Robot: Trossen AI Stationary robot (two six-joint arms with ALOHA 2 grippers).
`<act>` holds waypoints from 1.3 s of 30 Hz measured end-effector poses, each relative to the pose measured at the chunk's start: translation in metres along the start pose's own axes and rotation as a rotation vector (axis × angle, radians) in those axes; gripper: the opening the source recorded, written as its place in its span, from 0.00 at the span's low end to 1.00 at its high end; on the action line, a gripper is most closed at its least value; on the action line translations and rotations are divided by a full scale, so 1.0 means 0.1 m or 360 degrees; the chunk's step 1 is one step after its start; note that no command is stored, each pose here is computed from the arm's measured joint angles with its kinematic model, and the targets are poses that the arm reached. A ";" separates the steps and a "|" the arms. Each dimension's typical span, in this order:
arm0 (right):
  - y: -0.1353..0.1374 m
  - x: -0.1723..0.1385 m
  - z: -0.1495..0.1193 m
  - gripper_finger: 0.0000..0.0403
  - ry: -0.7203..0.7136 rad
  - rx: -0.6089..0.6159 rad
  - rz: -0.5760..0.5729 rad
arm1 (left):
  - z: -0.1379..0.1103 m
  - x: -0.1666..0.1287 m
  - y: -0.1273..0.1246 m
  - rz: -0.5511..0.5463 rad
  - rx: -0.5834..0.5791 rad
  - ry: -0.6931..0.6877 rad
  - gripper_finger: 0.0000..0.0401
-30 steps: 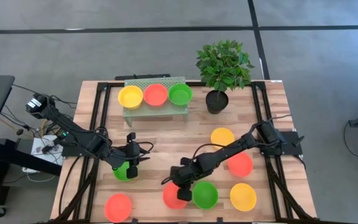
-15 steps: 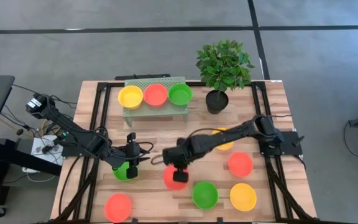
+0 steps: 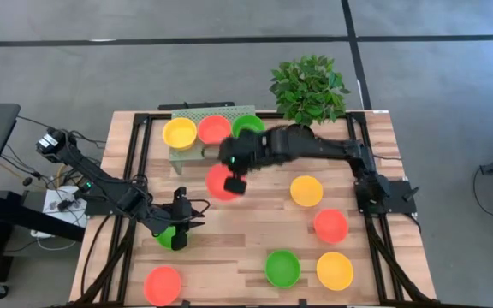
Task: Pick & Place Mini bowls
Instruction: Stack the orange bowl on top of the orange bowl on the shelf
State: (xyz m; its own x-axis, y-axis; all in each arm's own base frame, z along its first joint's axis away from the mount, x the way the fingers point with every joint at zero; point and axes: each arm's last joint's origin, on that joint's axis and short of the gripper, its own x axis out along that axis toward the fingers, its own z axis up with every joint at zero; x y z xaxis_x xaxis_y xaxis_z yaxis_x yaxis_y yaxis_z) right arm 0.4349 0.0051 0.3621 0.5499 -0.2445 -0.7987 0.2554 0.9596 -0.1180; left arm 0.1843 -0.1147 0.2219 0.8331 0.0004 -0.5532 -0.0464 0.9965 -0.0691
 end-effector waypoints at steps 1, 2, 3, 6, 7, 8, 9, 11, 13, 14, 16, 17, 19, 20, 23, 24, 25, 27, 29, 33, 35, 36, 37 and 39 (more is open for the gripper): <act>-0.09 -0.01 0.04 0.01 -0.0034 0.0020 -0.0012 | 0.00 0.00 0.00 -0.0003 0.0003 -0.0001 0.26; -0.17 -0.02 0.08 0.01 -0.0069 0.0045 -0.0026 | 0.00 -0.01 0.00 -0.0005 0.0004 -0.0005 0.26; -0.27 -0.02 0.11 0.01 -0.0092 0.0074 -0.0044 | 0.01 -0.02 0.00 -0.0005 0.0002 -0.0011 0.26; -0.58 0.03 0.19 0.02 -0.0160 0.0179 -0.0106 | 0.02 -0.04 0.02 0.0012 -0.0005 -0.0036 0.26; -0.68 0.04 0.21 0.02 -0.0185 0.0202 -0.0128 | 0.03 -0.05 0.02 0.0009 -0.0009 -0.0043 0.26; -0.78 0.06 0.23 0.02 -0.0208 0.0218 -0.0151 | 0.04 -0.06 0.02 0.0006 -0.0013 -0.0049 0.26; -0.88 0.07 0.24 0.02 -0.0235 0.0240 -0.0172 | 0.04 -0.07 0.02 0.0004 -0.0016 -0.0055 0.26; -1.05 0.09 0.27 0.01 -0.0284 0.0295 -0.0192 | 0.05 -0.09 0.03 -0.0002 -0.0020 -0.0068 0.26; -1.18 0.11 0.29 0.01 -0.0321 0.0334 -0.0165 | 0.06 -0.11 0.04 -0.0006 -0.0027 -0.0082 0.26; -1.23 0.13 0.31 0.01 -0.0342 0.0351 -0.0155 | 0.07 -0.11 0.04 -0.0007 -0.0031 -0.0089 0.26; -1.33 0.16 0.31 0.01 -0.0356 0.0377 -0.0144 | 0.08 -0.13 0.05 -0.0004 -0.0037 -0.0103 0.26; -1.37 0.18 0.31 0.01 -0.0355 0.0387 -0.0153 | 0.08 -0.14 0.05 -0.0004 -0.0040 -0.0109 0.26; -1.43 0.22 0.29 0.02 -0.0358 0.0404 -0.0165 | 0.08 -0.14 0.05 -0.0005 -0.0043 -0.0114 0.26; -1.45 0.23 0.28 0.02 -0.0337 0.0408 -0.0171 | 0.08 -0.14 0.05 -0.0005 -0.0043 -0.0113 0.26; -1.52 0.25 0.26 0.02 -0.0319 0.0423 -0.0186 | 0.08 -0.14 0.06 -0.0004 -0.0042 -0.0113 0.26; -1.52 0.25 0.27 0.01 -0.0332 0.0424 -0.0186 | 0.08 -0.14 0.06 0.0000 -0.0042 -0.0115 0.26; -1.52 0.24 0.27 0.01 -0.0342 0.0425 -0.0186 | 0.08 -0.14 0.06 0.0001 -0.0042 -0.0114 0.26; -1.51 0.24 0.28 0.01 -0.0346 0.0425 -0.0186 | 0.08 -0.14 0.06 0.0000 -0.0042 -0.0115 0.26; -1.51 0.24 0.28 0.01 -0.0345 0.0423 -0.0183 | 0.08 -0.14 0.06 0.0000 -0.0042 -0.0115 0.26; -1.50 0.33 0.29 0.01 -0.0352 0.0421 -0.0179 | 0.08 -0.14 0.06 0.0000 -0.0042 -0.0115 0.26; -1.49 0.44 0.26 0.01 -0.0296 0.0414 -0.0154 | 0.08 -0.14 0.06 0.0001 -0.0042 -0.0114 0.26; -1.48 0.50 0.27 0.01 -0.0297 0.0414 -0.0153 | 0.08 -0.14 0.06 0.0000 -0.0042 -0.0115 0.26; -1.49 0.54 0.27 0.01 -0.0296 0.0413 -0.0156 | 0.08 -0.14 0.06 0.0000 -0.0042 -0.0115 0.26; -1.51 0.61 0.25 0.01 -0.0256 0.0387 -0.0163 | 0.08 -0.14 0.06 0.0000 -0.0042 -0.0115 0.26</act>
State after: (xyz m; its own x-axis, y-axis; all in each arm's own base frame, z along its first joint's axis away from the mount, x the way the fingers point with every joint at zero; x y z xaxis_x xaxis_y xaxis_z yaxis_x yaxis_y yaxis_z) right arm 0.4495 -0.1583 0.3458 0.6252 -0.3759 -0.6840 0.4882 0.8721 -0.0330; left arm 0.1768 -0.1084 0.2365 0.8706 0.0076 -0.4920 -0.0603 0.9940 -0.0913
